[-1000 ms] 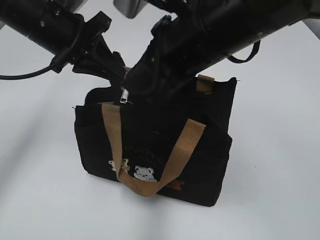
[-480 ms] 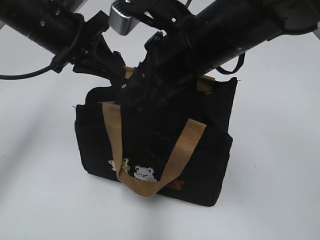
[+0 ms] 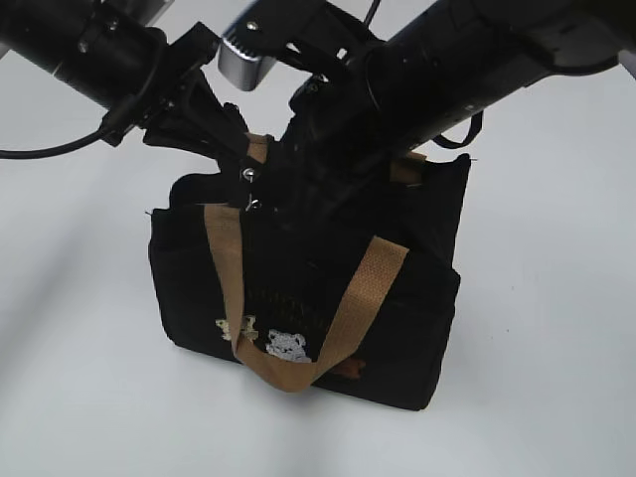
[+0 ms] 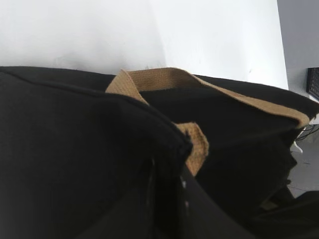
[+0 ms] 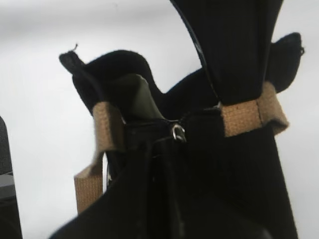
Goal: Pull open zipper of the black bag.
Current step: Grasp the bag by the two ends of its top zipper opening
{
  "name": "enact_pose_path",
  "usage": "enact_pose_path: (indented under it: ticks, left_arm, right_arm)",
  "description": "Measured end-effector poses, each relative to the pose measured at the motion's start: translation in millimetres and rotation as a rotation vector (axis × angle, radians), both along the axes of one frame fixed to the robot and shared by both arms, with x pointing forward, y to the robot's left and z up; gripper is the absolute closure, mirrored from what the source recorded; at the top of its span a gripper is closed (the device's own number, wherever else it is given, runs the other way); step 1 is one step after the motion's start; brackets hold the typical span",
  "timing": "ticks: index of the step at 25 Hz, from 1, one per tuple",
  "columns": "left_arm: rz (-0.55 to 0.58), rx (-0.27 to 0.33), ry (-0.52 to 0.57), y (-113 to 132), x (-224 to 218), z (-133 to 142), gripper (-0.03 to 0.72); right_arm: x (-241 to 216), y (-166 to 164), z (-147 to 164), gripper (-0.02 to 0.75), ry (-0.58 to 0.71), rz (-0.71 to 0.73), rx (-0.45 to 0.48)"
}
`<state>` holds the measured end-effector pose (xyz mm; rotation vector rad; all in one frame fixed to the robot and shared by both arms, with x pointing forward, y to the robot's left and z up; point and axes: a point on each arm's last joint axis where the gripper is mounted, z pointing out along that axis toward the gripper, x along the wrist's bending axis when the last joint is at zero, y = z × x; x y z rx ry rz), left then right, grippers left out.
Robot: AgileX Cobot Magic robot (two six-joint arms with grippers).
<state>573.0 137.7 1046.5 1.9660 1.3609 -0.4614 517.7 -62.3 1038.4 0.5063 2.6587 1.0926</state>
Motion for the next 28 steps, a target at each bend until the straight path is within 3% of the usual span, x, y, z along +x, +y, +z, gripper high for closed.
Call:
enact_pose_path:
  ticks: [2, 13, 17, 20, 22, 26, 28]
  left_arm:
    - [0.000, -0.001, 0.000, 0, 0, 0, 0.662]
    - [-0.009, -0.003, 0.010, 0, -1, 0, 0.662]
    - [-0.010, -0.003, 0.012, 0, -1, 0, 0.662]
    - [-0.010, -0.003, 0.012, 0, -1, 0, 0.662]
    - [-0.010, -0.003, 0.012, 0, -1, 0, 0.662]
    - [-0.010, -0.003, 0.012, 0, -1, 0, 0.662]
    - [-0.010, -0.003, 0.012, 0, -1, 0, 0.662]
  right_arm:
    - [0, -1, -1, 0.738, -0.006, 0.001, -0.016]
    - [-13, -15, 35, 0.738, -0.120, 0.008, -0.021]
    - [-18, -19, 40, 0.738, -0.102, -0.003, -0.025]
    - [-18, -16, 41, 0.734, -0.058, -0.037, 0.032]
    - [-16, -13, 41, 0.687, -0.034, -0.065, 0.079]
    - [-11, -8, 30, 0.465, 0.007, -0.084, 0.089]
    - [-9, -4, 24, 0.394, 0.022, -0.081, 0.079]
